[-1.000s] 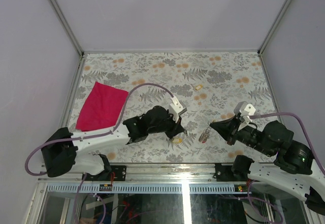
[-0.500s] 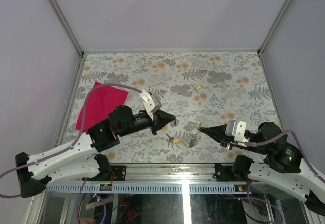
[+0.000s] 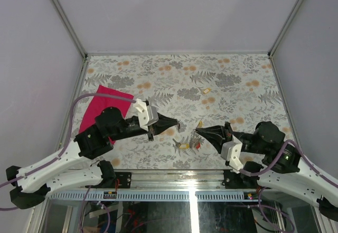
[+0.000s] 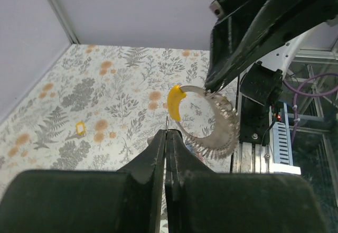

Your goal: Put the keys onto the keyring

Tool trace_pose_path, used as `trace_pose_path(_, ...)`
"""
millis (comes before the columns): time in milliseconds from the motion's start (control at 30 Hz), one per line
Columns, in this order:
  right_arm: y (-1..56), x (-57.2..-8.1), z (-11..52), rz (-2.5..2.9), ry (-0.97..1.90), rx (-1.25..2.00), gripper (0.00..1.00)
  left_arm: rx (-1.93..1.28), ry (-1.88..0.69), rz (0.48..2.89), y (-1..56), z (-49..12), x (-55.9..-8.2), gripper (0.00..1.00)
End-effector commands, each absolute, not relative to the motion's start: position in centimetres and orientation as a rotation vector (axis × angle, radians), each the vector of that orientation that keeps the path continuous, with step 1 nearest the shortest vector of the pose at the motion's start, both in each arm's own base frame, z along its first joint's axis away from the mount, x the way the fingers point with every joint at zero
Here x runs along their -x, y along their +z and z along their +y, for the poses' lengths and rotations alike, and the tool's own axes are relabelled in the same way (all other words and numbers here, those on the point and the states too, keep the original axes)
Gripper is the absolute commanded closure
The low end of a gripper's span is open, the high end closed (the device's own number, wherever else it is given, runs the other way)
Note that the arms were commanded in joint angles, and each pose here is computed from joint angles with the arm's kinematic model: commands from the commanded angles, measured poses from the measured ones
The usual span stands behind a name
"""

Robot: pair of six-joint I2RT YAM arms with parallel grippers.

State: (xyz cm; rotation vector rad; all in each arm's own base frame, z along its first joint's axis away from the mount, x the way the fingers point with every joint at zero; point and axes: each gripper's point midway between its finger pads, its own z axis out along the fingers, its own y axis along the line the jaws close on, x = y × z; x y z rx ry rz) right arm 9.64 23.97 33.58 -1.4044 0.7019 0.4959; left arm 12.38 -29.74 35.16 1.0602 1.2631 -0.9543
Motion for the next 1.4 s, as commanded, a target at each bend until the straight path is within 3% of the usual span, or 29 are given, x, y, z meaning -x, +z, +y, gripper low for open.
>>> trace_pose_path(0, 37.9, -9.3, 25.0, 0.510, 0.447, 1.358, 1.00, -1.144, -0.899, 1.062, 38.3, -28.8, -11.2, 1.00)
trace_pose_path(567, 41.1, -6.5, 28.4, 0.720, 1.014, 1.219, 0.97, -1.325, -0.858, 0.894, 39.8, -28.3, -9.0, 1.00)
trace_pose_path(1367, 42.2, -5.6, 29.5, 0.941, 1.230, 1.217, 0.98, -1.411, -0.882, 0.856, 40.0, -27.3, -7.2, 1.00)
